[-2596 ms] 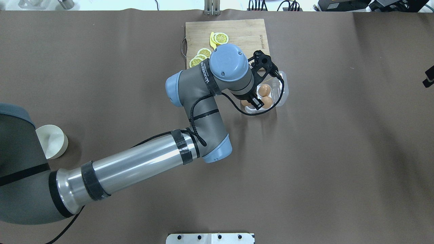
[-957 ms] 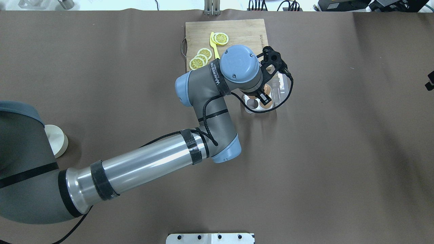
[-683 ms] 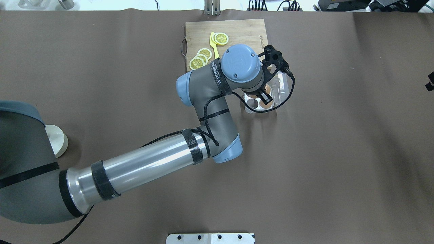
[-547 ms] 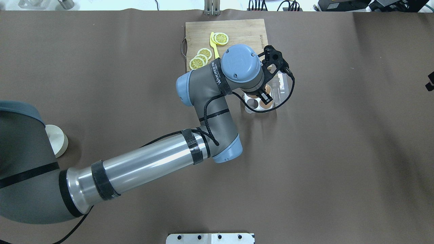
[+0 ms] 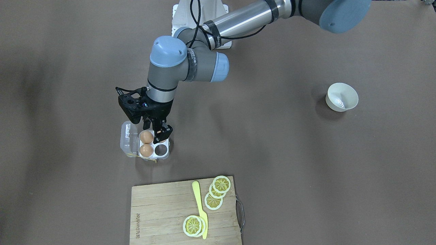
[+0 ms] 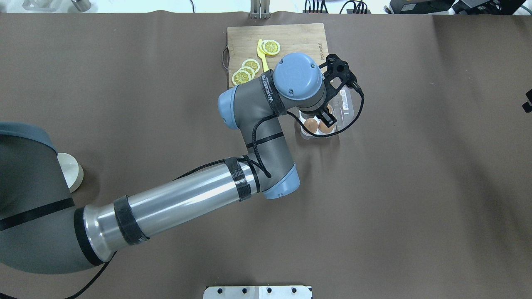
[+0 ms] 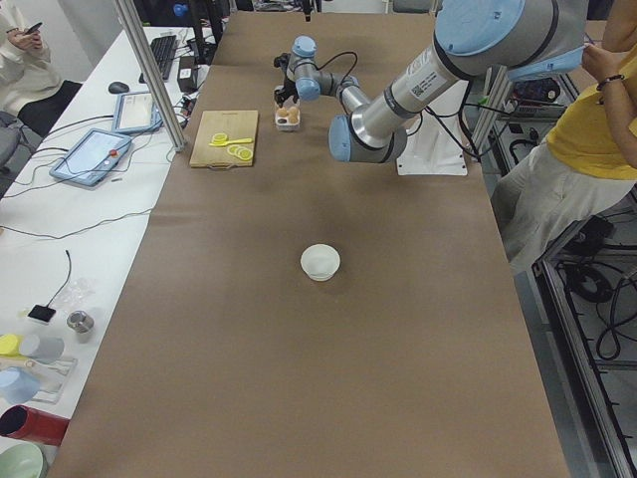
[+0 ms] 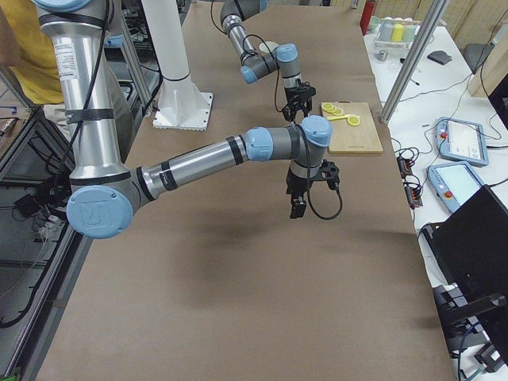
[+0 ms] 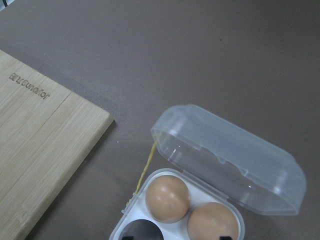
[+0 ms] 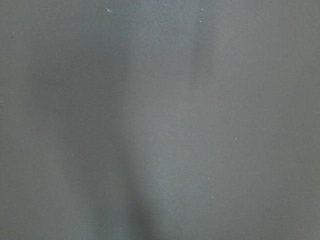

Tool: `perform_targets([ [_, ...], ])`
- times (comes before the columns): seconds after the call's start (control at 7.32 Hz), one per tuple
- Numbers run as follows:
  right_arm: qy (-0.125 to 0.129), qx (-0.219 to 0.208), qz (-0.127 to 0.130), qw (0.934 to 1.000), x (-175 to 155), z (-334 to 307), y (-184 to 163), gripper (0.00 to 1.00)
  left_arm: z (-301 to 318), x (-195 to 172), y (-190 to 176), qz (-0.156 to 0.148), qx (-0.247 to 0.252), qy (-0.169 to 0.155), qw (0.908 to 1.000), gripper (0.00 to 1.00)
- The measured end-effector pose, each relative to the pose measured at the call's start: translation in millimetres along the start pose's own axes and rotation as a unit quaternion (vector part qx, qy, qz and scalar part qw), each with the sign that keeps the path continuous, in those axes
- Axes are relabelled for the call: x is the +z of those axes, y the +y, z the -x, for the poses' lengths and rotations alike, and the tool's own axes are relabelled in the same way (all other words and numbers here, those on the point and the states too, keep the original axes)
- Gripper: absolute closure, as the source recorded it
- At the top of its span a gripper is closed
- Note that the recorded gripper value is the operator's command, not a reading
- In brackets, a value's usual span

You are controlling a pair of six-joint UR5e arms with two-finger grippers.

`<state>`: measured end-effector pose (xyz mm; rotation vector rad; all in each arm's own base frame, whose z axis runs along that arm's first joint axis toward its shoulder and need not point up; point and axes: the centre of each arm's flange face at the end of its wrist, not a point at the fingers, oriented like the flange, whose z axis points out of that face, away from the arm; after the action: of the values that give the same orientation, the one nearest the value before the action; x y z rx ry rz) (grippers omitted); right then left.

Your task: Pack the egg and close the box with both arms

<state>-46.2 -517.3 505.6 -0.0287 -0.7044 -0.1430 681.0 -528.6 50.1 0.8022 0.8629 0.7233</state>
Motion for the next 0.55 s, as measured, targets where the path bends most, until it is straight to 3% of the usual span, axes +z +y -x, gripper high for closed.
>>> perform_targets([
  [0.27, -0.001, -0.001, -0.001, 1.0000, -1, 1, 0, 0.00, 6, -1, 1, 0.004, -0.003, -0.005, 1.0000, 0.03],
  [0.55, -0.002, -0.001, 0.000, 1.0000, 0, 1, 0, 0.00, 34, -32, 8, 0.013, -0.015, -0.015, 0.9997, 0.03],
])
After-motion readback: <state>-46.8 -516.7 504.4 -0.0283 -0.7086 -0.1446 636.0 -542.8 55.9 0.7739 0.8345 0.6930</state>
